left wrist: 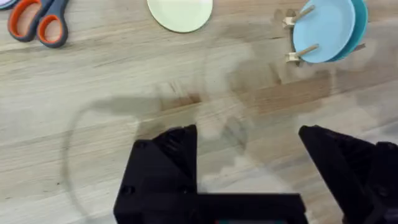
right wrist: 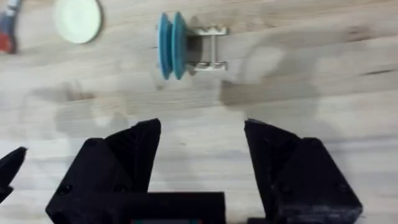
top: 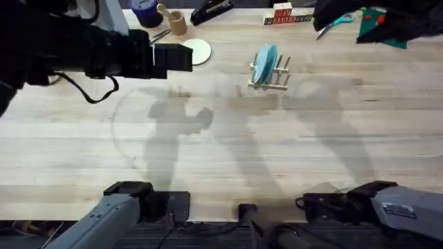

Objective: Pick up the plates from the table one by one and place each into a slot on the dish rack.

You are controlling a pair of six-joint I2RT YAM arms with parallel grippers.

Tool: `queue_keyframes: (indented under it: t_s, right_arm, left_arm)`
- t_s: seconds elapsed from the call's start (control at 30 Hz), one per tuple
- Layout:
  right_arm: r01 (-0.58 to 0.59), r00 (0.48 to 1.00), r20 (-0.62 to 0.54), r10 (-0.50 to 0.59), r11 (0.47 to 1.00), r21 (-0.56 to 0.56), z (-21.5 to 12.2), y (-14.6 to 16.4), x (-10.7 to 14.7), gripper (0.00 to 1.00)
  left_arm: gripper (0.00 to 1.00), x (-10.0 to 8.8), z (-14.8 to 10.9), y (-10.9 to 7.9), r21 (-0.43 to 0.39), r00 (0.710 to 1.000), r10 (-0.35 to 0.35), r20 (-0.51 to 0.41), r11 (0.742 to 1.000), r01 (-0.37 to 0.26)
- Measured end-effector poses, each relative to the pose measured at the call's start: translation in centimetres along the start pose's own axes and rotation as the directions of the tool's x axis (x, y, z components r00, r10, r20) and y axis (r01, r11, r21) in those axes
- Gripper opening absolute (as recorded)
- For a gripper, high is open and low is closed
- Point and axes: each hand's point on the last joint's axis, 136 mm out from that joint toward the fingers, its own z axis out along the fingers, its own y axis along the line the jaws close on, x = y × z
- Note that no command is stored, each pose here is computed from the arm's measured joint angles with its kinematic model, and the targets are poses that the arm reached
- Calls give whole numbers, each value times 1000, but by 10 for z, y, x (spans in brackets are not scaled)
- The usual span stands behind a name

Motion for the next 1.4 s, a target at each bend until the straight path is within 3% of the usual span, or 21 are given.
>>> queue_keyframes:
  t_s: [0.27,0.33,0.47,0.5,0.53,0.73,0.87,1.0,1.17,1.27,1.4]
  right_arm:
    - [-51,997,-66,42,990,-131,19,-13,17,833]
    - [-42,997,-67,32,987,-153,20,-10,17,836]
    - [-19,998,-63,7,983,-181,19,-6,16,839]
    - [-14,998,-63,3,983,-184,19,-5,16,841]
    - [-9,998,-63,-3,982,-187,19,-5,16,844]
    - [13,998,-62,-26,980,-199,18,-3,16,882]
    - [18,998,-55,-30,979,-202,18,-2,15,904]
    - [23,999,-40,-32,978,-208,18,-1,11,950]
    - [25,999,-36,-33,978,-209,18,-1,10,994]
    - [25,999,-36,-34,977,-210,18,-1,10,994]
    - [27,999,-30,-34,977,-212,18,0,9,995]
  left_arm:
    - [989,-13,0,0,3,999,-14,51,1000,14]
    - [818,-21,0,0,5,996,-23,83,1000,23]
    - [198,-36,4,1,10,994,-43,103,999,42]
    - [86,-40,5,1,11,994,-44,102,999,43]
    - [53,-45,6,2,12,994,-49,102,999,48]
    - [42,-87,6,-2,40,991,-50,121,998,45]
    - [42,-114,7,-10,107,989,-48,141,994,33]
    - [42,-130,17,-5,191,987,-83,139,980,56]
    - [42,-136,44,24,329,978,-188,95,933,147]
    - [42,-133,62,49,391,963,-266,47,892,227]
    - [42,-131,86,71,462,946,-324,8,840,284]
